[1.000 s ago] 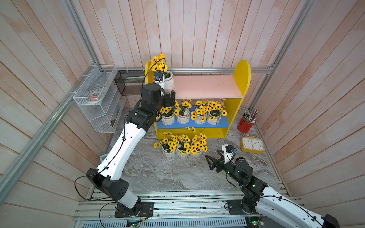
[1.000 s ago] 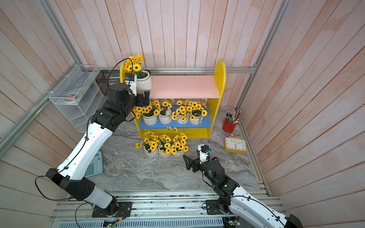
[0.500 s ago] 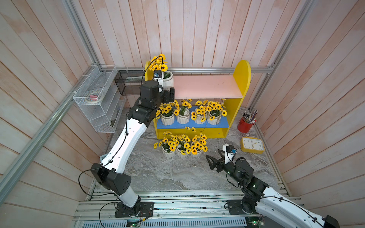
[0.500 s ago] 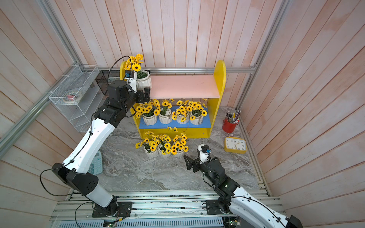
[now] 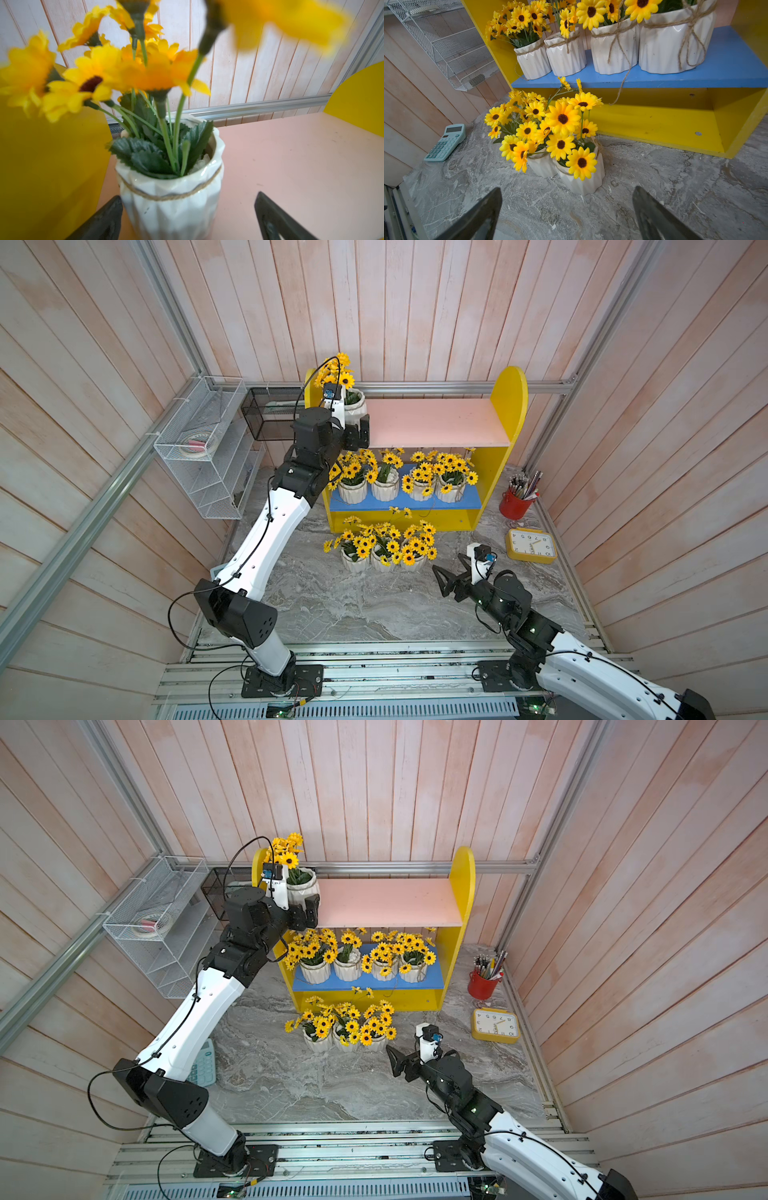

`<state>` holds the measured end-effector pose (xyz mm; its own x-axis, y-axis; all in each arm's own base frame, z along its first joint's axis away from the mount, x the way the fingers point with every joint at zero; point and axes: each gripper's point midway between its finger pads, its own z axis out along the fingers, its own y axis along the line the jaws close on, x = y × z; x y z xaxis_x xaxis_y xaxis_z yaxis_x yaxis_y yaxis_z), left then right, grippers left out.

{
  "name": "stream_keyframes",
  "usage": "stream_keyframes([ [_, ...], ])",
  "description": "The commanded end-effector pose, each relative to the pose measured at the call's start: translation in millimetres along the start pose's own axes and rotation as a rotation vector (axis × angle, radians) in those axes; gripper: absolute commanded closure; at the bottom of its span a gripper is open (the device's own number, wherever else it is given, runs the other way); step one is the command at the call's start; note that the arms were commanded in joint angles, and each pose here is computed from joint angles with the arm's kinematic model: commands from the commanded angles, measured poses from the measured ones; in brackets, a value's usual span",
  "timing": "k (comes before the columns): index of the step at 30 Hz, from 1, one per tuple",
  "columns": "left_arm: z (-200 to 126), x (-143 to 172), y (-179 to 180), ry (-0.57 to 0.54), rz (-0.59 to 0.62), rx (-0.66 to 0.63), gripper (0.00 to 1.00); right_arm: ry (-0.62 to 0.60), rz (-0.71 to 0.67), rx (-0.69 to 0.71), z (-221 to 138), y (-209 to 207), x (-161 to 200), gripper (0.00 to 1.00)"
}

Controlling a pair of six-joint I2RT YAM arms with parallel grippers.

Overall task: Take the sunflower pots off the shelves
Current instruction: Pick up the sunflower pot from the shelf.

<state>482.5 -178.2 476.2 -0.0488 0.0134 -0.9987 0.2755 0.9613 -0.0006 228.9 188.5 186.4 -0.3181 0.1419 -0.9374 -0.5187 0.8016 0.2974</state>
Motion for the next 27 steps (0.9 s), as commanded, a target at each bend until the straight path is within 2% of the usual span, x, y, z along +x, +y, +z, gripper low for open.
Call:
stream_keyframes([
  [1,5.9,0.3,4.7,-0.035,0.021,-0.017,0.0,-0.054,-0.014,-0.006,0.6,4.4,-18.7,0.02],
  [13,16.3,6.3,12.3,-0.091,0.007,-0.06,0.0,-0.058,-0.018,-0.015,3.6,5.9,-18.0,0.02],
  [18,12.0,6.4,22.8,-0.157,-0.026,-0.117,0.0,-0.067,-0.021,-0.016,3.9,6.0,-19.7,0.02],
  [27,17.7,-0.3,28.4,-0.181,-0.046,-0.152,0.0,-0.065,-0.015,-0.027,6.5,8.0,-18.4,0.02],
])
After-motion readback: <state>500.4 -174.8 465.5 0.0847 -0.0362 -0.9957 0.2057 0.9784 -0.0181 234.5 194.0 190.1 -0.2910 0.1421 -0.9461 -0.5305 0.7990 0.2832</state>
